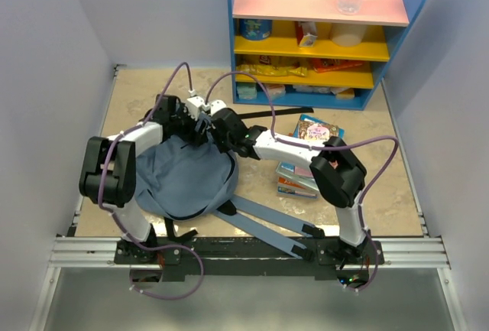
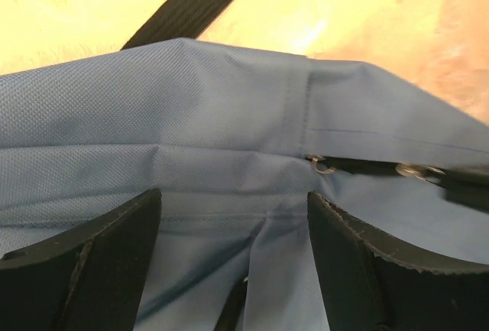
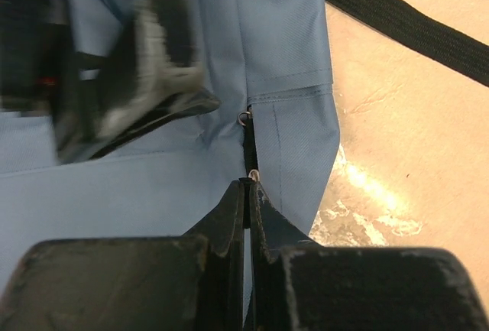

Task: Pack the student bag
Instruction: Unzip the student bag at the center of the board.

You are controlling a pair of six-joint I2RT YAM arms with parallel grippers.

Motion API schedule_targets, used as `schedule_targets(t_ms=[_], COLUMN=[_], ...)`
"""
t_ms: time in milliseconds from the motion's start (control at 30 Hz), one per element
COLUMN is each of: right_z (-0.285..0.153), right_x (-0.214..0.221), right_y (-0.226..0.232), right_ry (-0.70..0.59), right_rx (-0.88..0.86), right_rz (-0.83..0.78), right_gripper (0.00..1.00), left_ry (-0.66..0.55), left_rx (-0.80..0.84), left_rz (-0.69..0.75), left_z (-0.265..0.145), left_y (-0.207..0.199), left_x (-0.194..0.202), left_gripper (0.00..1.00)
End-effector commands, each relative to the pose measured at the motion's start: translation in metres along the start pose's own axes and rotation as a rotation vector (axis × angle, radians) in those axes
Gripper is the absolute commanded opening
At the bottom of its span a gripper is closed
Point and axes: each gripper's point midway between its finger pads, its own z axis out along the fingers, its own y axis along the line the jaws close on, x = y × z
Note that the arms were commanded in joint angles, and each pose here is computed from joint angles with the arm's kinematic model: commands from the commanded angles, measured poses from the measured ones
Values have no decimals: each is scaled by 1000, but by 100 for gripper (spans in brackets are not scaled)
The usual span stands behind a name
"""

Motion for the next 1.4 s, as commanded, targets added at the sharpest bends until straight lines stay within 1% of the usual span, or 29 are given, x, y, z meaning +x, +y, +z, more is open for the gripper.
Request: schedule_targets(t_ms=[0, 33, 100, 133, 167, 300, 467, 667, 733, 833, 867, 900, 933, 1000, 1033, 1067, 1100, 1133, 1167, 1267, 1333, 1367], right_z=[-23, -24, -29, -30, -35, -51, -66, -78, -83, -85, -86, -86, -86, -84, -84, -82, -81, -80, -79, -75, -73, -72], right_x=[-30, -30, -30, -28, -28, -29, -27, -21, -20, -11, -8, -7, -9, -14, -15, -16, -15, -15, -13, -10, -9, -10], right_y=[1, 0, -5, -8, -10, -20, -41, -75, -83, -96, -99, -100, -96, -87, -83, -78, -75, -74, -71, -67, -64, -61], right_ry=[-94, -95, -99, -95, -98, -108, -104, -92, -90, -75, -69, -66, -70, -80, -79, -78, -71, -72, -66, -63, -63, -66], right_rx=[-8, -3, 16, 26, 31, 65, 135, 233, 249, 275, 279, 274, 259, 206, 187, 176, 167, 164, 161, 150, 141, 133], right_rz=[41, 41, 42, 43, 43, 55, 93, 152, 169, 200, 209, 211, 215, 223, 226, 236, 239, 241, 246, 250, 252, 252], right_gripper=[0, 0, 0, 0, 0, 0, 0, 0, 0, 0, 0, 0, 0, 0, 0, 0, 0, 0, 0, 0, 0, 0], left_ry=[-53, -52, -22, -40, -34, -35, 24, 28, 29, 28, 19, 9, -20, -37, -77, -94, -107, -146, -158, -174, -176, -206], left_rx=[-100, -111, -145, -172, -238, -353, -440, -469, -485, -458, -410, -398, -377, -290, -265, -188, -145, -114, -60, 21, 66, 90], left_rz=[16, 25, 20, 30, 29, -1, -35, -80, -123, -203, -218, -238, -230, -250, -237, -244, -255, -238, -218, -138, -127, -95], left_z=[15, 17, 24, 26, 27, 26, 26, 9, -1, -17, -22, -31, -42, -51, -64, -68, -72, -83, -82, -76, -64, -56], left_y=[26, 29, 35, 40, 52, 71, 87, 100, 114, 126, 120, 124, 118, 97, 86, 68, 54, 41, 22, -15, -29, -37], left_x=[-24, -26, -18, -23, -22, -28, -19, -7, -1, 6, 2, 2, -9, -14, -29, -34, -36, -47, -53, -60, -53, -60], left_gripper=[81, 80, 80, 79, 79, 79, 77, 76, 76, 76, 77, 78, 79, 81, 81, 81, 81, 81, 81, 81, 81, 81])
